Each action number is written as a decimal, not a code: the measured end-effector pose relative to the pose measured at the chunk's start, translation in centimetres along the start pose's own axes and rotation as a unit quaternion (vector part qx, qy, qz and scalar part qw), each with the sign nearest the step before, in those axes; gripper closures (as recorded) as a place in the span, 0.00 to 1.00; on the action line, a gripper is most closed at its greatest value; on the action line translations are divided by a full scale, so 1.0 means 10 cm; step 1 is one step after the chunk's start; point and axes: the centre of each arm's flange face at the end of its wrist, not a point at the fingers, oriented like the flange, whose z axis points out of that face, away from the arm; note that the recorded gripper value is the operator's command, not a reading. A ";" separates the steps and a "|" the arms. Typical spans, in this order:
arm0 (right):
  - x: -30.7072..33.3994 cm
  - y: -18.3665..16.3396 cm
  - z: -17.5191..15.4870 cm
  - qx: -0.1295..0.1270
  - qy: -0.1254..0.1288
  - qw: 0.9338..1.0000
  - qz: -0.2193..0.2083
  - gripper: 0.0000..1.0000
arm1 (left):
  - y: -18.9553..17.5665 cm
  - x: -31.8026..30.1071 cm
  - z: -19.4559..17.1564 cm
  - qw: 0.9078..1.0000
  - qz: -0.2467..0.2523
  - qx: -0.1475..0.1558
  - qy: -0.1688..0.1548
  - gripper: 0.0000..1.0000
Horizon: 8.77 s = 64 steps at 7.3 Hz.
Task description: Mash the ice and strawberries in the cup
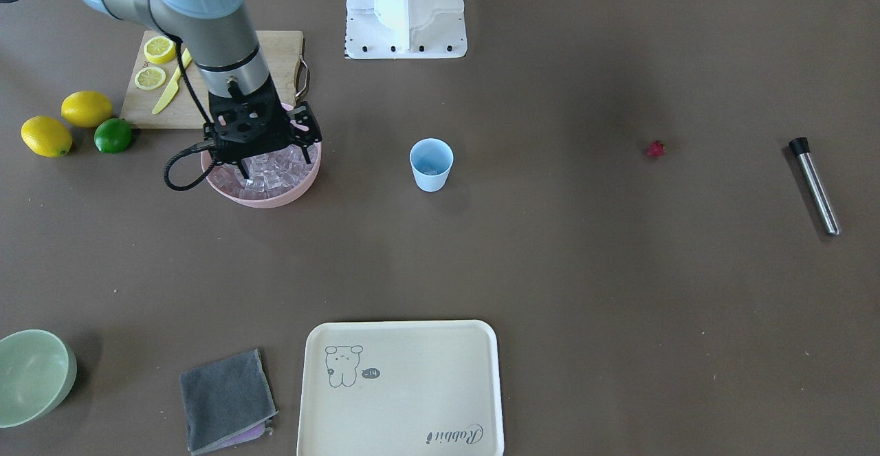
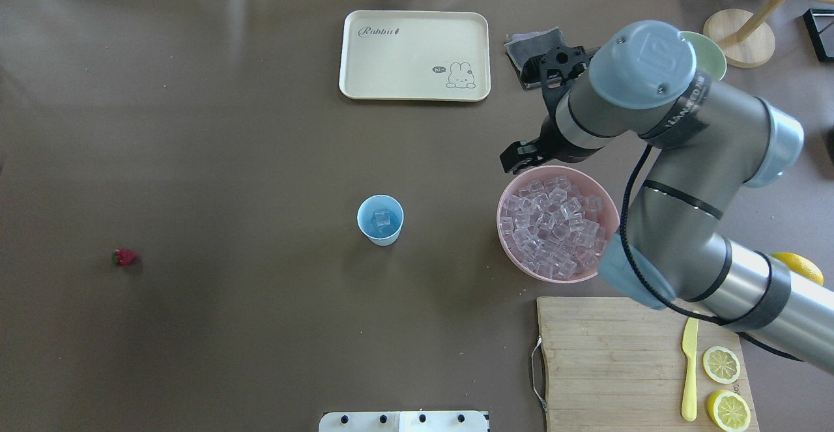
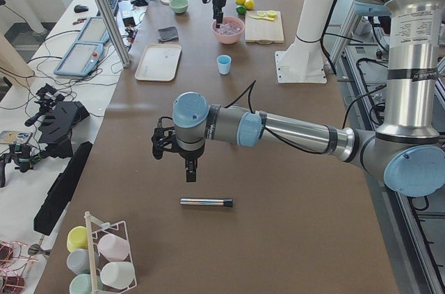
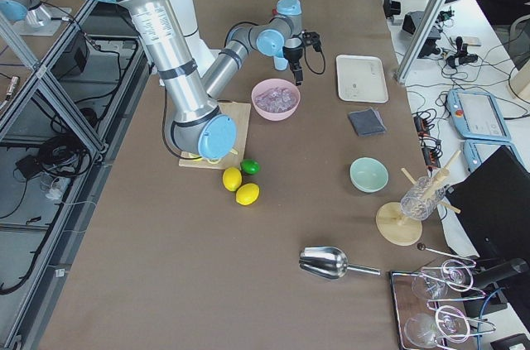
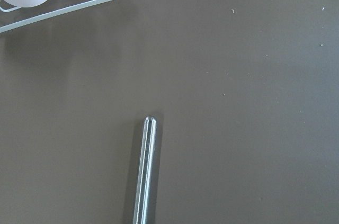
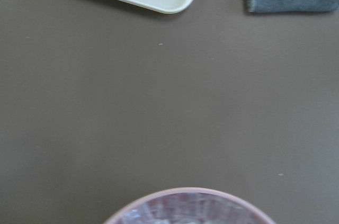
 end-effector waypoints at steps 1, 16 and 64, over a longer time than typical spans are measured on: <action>0.59 -0.02 -0.07 -0.011 0.007 1.000 -0.020 0.01 | 0.01 0.01 0.00 1.000 0.003 0.001 0.002 0.01; 5.74 0.11 -0.57 -0.078 0.034 0.996 0.006 0.00 | 0.15 0.27 -0.06 0.997 -0.063 -0.002 0.047 0.01; 5.74 0.14 -0.99 -0.099 0.034 0.992 0.069 0.00 | 0.76 5.27 1.76 0.997 0.055 -0.045 0.029 0.66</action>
